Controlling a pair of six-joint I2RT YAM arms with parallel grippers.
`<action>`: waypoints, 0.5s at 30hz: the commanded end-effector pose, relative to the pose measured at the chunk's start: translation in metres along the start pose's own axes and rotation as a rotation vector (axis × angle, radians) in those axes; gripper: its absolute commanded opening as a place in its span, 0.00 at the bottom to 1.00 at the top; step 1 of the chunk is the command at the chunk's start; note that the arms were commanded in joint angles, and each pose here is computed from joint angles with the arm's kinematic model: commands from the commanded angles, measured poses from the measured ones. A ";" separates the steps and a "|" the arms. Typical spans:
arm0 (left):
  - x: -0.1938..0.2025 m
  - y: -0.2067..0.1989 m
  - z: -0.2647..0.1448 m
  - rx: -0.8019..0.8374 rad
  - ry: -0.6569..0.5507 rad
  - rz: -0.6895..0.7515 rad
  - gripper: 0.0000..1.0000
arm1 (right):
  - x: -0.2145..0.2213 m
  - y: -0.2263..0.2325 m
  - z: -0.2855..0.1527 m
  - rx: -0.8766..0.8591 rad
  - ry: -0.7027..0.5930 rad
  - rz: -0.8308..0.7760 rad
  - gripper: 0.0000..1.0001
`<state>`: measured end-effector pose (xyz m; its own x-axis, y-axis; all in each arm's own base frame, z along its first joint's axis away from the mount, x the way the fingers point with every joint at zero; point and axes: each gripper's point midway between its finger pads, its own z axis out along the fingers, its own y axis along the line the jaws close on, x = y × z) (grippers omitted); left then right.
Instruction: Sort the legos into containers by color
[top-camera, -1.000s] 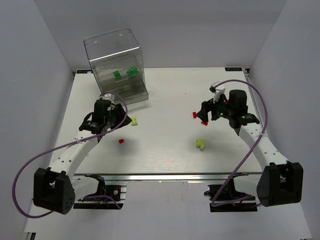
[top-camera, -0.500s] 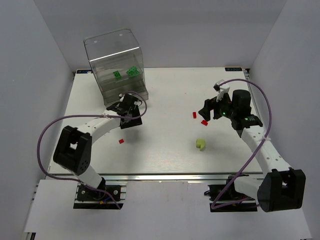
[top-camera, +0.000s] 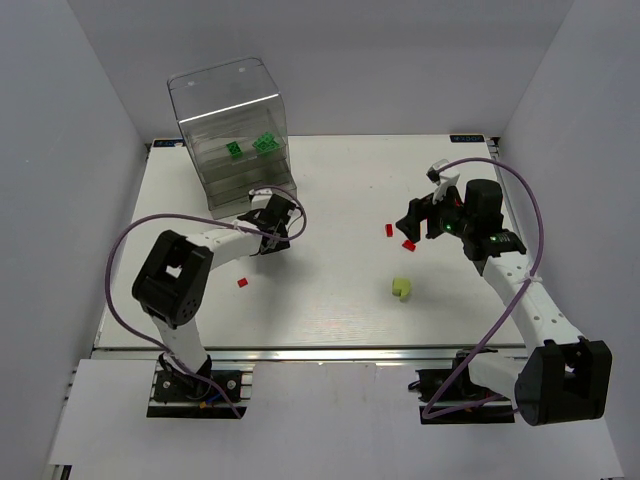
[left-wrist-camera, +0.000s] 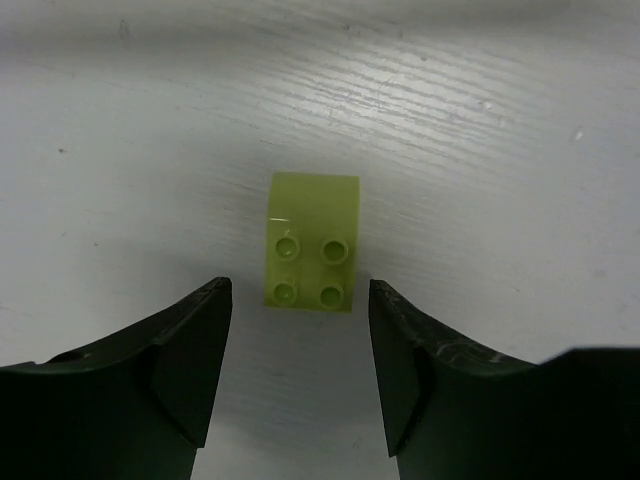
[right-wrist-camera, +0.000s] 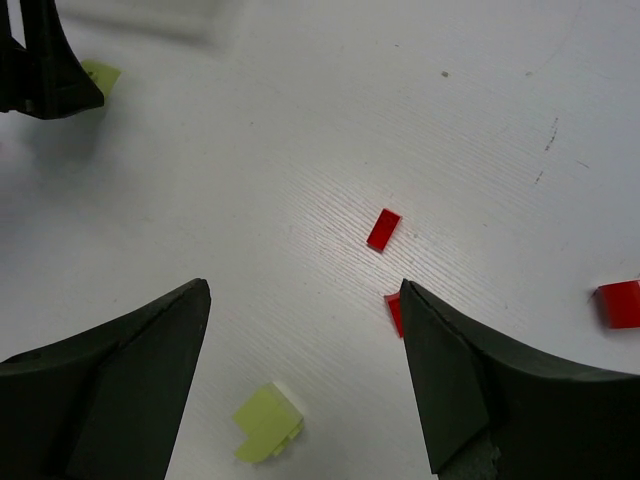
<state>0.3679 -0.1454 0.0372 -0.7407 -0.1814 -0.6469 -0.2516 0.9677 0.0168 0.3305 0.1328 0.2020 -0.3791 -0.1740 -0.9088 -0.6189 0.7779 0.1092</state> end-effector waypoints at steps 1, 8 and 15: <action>-0.017 -0.009 0.004 -0.007 -0.061 -0.027 0.67 | -0.004 0.000 0.001 -0.009 -0.029 -0.006 0.82; -0.020 -0.012 0.017 -0.016 -0.068 -0.016 0.50 | 0.000 -0.001 0.004 -0.017 -0.016 -0.003 0.81; -0.013 -0.015 0.016 0.036 -0.041 -0.023 0.14 | 0.003 -0.002 0.006 -0.016 -0.008 -0.003 0.80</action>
<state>0.3879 -0.1487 0.0258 -0.7192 -0.1804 -0.6710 -0.2609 0.9651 0.0201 0.3300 0.1334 0.1920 -0.4032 -0.1777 -0.8977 -0.6203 0.7743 0.1253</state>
